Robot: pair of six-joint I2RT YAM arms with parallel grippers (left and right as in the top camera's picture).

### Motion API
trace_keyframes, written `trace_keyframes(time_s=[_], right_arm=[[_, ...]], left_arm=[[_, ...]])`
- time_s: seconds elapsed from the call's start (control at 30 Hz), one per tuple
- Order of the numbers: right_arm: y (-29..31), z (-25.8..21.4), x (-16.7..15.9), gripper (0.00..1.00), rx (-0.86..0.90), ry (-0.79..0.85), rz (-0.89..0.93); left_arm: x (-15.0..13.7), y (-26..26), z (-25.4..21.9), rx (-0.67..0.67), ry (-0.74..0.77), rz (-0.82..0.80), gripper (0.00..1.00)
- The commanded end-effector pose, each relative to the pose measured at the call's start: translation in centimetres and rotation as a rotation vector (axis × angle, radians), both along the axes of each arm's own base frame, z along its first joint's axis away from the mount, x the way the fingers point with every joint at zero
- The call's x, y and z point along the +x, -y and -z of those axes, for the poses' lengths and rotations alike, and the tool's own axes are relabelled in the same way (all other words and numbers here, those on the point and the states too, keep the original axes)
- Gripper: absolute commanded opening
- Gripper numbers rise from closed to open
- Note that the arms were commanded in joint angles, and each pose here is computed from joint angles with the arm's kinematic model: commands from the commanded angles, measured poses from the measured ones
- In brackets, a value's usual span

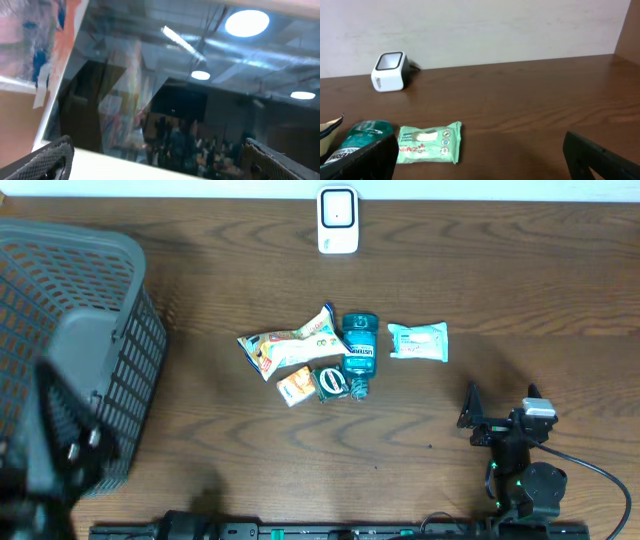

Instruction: Scan the item barcode

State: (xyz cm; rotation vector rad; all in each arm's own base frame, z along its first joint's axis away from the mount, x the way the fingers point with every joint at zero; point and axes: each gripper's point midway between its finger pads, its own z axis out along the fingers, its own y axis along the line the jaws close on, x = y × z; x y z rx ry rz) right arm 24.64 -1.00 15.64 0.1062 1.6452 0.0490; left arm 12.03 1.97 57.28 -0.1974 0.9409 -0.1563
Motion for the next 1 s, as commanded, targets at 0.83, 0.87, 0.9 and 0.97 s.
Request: trace_keyframes(time_s=[0.83, 0.87, 0.9, 0.97], right_arm=[[-0.7, 0.1, 0.0, 0.99, 0.051, -0.001, -0.037], [-0.7, 0.1, 0.0, 0.99, 0.068, 0.0, -0.036], [-0.7, 0.0, 0.0, 0.99, 0.074, 0.001, -0.036], [-0.8, -0.2, 0.0, 0.99, 0.085, 0.012, -0.037]], left_arm=[[-11.5, -0.9, 3.4, -0.018, 0.278, 0.033, 0.98], [-11.1, -1.1, 3.7, -0.027, 0.267, 0.023, 0.98], [-10.4, -1.3, 4.2, -0.038, 0.241, 0.008, 0.98], [-8.5, -1.6, 5.7, -0.051, 0.169, -0.018, 0.98]])
